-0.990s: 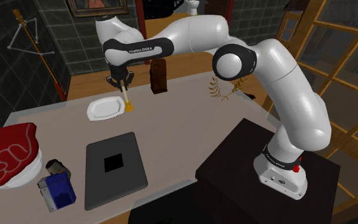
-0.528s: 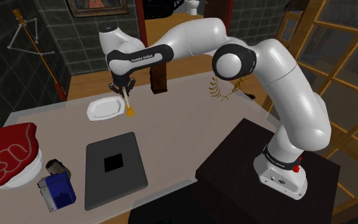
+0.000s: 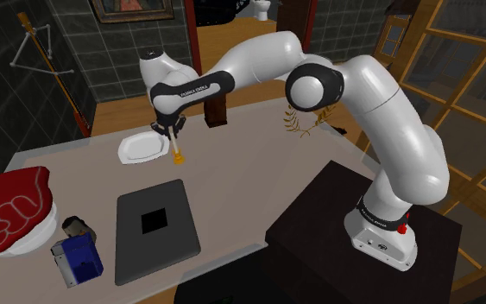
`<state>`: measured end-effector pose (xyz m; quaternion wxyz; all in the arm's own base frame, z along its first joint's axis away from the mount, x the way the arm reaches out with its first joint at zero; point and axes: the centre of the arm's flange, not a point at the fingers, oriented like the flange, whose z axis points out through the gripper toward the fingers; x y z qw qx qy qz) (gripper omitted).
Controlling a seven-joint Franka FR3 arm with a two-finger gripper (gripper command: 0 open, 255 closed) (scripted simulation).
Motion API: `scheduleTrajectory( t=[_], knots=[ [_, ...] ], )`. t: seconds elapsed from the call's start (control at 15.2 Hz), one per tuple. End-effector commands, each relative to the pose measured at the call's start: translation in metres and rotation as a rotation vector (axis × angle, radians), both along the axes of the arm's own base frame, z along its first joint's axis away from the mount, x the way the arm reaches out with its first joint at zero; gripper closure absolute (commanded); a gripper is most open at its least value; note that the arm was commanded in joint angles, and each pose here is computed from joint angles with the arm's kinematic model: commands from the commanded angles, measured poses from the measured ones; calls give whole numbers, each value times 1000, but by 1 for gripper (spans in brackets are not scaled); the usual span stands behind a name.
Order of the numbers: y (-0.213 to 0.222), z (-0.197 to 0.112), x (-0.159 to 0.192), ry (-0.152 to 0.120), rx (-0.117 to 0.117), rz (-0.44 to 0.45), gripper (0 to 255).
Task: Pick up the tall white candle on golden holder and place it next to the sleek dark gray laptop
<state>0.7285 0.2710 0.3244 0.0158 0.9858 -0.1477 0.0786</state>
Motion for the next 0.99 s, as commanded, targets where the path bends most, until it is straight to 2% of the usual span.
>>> scheduleTrajectory(
  t=[0.0, 0.92],
  knots=[
    [1, -11, -1, 0, 0, 0, 255],
    [1, -84, -1, 0, 0, 0, 255]
  ],
)
